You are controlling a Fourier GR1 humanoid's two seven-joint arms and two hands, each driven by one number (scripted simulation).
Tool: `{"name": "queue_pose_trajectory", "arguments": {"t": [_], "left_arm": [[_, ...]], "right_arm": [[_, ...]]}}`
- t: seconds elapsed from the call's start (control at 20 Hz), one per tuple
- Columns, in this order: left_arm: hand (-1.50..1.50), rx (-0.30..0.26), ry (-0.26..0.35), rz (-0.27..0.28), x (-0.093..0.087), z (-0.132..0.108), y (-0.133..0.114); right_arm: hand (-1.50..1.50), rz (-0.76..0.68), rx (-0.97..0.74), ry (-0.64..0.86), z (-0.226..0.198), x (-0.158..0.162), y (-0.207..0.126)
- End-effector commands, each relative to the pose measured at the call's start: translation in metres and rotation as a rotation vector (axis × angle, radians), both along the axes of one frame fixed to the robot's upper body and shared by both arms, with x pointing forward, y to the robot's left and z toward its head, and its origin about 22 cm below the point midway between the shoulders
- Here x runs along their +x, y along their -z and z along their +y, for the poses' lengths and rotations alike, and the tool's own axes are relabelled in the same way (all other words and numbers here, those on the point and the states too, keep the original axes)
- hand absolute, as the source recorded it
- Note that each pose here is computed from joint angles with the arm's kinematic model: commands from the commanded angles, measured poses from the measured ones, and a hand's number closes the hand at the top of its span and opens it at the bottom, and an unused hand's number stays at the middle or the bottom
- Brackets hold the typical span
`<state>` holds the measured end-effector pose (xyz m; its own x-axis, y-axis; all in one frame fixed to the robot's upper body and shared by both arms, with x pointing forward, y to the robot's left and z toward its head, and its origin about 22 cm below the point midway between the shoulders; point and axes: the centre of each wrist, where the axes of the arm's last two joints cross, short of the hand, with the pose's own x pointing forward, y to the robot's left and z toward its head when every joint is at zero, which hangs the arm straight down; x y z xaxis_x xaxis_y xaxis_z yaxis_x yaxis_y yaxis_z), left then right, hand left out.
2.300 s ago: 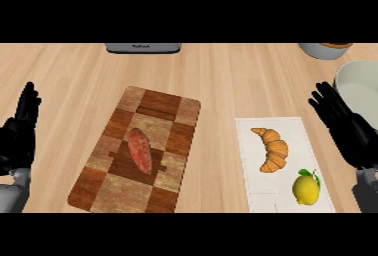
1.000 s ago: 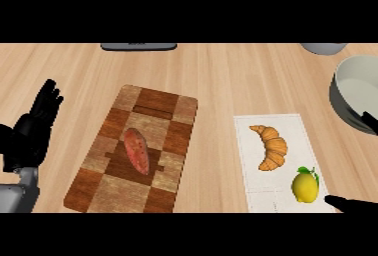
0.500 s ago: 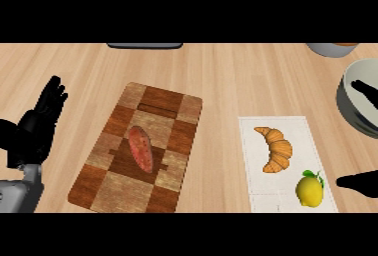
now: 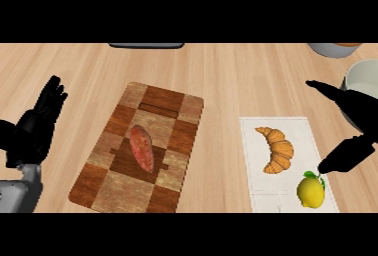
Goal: Pick the croissant from the placemat and place it in the bowl
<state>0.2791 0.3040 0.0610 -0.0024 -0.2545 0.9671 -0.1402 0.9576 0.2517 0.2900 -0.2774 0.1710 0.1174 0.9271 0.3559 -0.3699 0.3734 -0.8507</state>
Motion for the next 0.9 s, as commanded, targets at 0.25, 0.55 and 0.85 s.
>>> {"name": "queue_pose_trajectory", "arguments": {"t": [0.25,0.55,0.85], "left_arm": [[0.0,-0.013,0.002,0.014,-0.014,0.003,-0.004],[0.0,-0.015,-0.021,0.031,-0.022,0.003,0.014],[0.0,0.002,-0.035,0.005,-0.014,0.015,-0.002]], "right_arm": [[-1.5,0.287,-0.12,-0.066,0.026,0.028,0.039],[-1.5,0.272,-0.168,-0.091,0.038,0.022,0.062],[-1.5,0.103,-0.235,-0.104,0.048,0.011,0.07]]}}
